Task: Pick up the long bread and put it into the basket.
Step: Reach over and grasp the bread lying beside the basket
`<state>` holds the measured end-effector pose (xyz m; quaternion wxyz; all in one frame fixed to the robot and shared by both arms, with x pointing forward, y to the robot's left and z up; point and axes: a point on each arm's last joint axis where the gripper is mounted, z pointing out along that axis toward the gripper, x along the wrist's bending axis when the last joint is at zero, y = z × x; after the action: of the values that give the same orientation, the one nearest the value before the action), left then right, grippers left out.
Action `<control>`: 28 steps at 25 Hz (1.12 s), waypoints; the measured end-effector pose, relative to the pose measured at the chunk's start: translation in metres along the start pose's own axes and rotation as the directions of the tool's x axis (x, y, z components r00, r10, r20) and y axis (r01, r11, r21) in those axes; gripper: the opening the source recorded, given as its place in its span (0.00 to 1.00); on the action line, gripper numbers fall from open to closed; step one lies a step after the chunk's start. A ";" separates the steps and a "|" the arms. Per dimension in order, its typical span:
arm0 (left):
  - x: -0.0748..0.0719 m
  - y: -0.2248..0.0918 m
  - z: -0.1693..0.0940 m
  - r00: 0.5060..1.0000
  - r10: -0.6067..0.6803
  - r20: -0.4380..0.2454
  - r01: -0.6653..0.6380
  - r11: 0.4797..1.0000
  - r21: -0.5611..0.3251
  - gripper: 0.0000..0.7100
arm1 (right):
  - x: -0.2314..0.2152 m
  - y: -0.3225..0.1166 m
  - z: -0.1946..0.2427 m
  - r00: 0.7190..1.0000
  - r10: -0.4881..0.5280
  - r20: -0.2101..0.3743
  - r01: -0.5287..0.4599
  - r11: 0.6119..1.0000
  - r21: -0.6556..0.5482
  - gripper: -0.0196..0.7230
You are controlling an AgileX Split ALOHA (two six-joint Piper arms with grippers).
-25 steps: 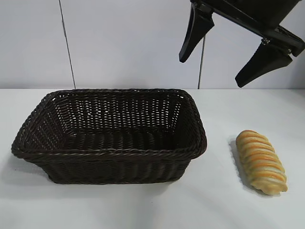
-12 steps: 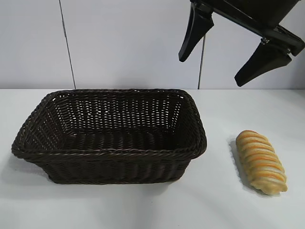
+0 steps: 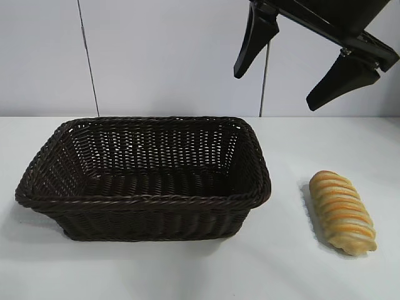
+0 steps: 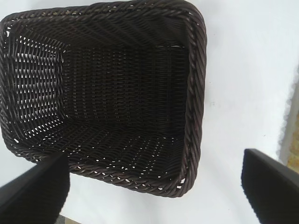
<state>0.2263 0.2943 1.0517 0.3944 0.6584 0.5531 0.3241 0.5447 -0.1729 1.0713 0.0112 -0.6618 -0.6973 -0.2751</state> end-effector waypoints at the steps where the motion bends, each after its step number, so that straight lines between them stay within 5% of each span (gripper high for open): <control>1: 0.000 0.000 0.000 1.000 0.004 -0.002 -0.004 1.000 -0.003 0.92 | 0.000 0.000 0.000 1.000 0.000 0.000 0.000 1.000 0.000 0.96; 23: 0.001 -0.006 0.007 1.000 0.002 -0.001 -0.002 0.999 0.037 0.92 | -0.001 -0.001 0.000 1.000 -0.006 0.007 0.006 1.000 0.005 0.96; 28: 0.001 -0.006 0.007 1.000 0.002 -0.001 -0.002 0.999 0.037 0.92 | -0.010 -0.001 0.000 0.992 -0.059 0.113 0.057 0.998 0.020 0.96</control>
<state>0.2295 0.2942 1.0429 0.3816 0.6659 0.5586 0.3145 0.5446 -0.1826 1.0672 -0.0312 -0.6557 -0.7180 -0.2313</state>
